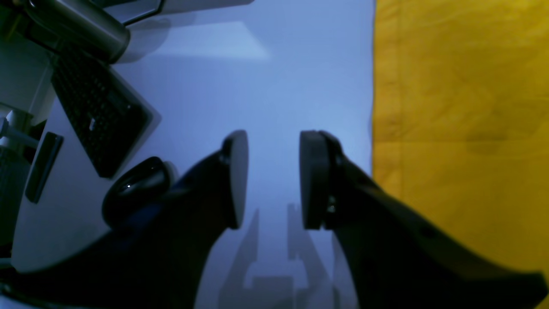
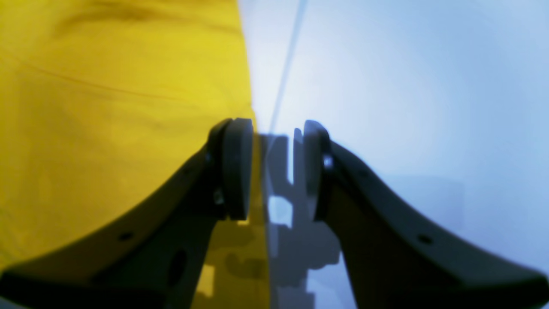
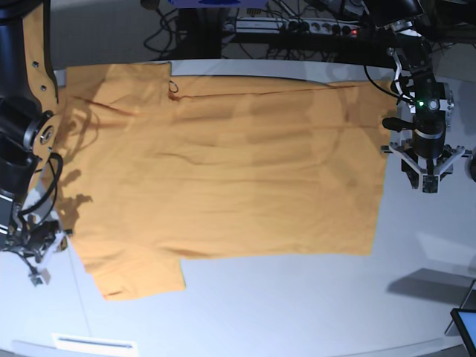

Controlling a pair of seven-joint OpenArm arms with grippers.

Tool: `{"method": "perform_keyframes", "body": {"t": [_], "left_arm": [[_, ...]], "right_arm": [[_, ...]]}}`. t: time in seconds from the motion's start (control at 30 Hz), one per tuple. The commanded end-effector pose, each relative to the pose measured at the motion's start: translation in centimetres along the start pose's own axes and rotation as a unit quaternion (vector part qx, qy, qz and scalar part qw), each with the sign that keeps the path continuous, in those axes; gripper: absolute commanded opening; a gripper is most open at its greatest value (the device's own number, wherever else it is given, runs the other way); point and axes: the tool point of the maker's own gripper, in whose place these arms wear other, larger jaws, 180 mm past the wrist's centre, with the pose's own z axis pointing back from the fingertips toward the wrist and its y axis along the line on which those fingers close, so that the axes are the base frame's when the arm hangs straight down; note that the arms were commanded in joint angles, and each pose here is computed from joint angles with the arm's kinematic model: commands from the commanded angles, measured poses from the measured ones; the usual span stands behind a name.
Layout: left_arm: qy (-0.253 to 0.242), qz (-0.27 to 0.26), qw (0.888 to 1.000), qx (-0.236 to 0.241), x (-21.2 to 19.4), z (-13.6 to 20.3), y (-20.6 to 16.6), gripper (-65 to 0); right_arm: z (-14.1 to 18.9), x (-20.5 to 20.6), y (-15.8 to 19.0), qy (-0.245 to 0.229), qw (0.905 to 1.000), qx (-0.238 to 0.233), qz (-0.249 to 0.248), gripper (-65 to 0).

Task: Fold the T-shirt properly
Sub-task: 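Lower the right gripper and pinch the shirt's side edge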

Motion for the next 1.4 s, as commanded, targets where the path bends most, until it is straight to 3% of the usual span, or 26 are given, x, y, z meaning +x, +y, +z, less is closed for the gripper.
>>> {"method": "perform_keyframes", "body": {"t": [0.0,0.4,1.37], "left_arm": [[-0.022,-0.004,1.000,0.013,1.3,0.1,1.0,-44.5],[-0.022,-0.006,1.000,0.013,1.3,0.2,1.1,-44.5],[-0.021,-0.006,1.000,0.013,1.2,0.2,1.1,-44.5]], "right_arm": [[1.2,3.0,-1.2,-0.041,0.9991,-0.012,0.001,-45.3],[-0.7,1.1,0.6,-0.038,0.9988,0.024,-0.020,-45.1],[-1.6,0.1,2.2,-0.026,0.9984,0.042,-0.026,-45.3]]}}
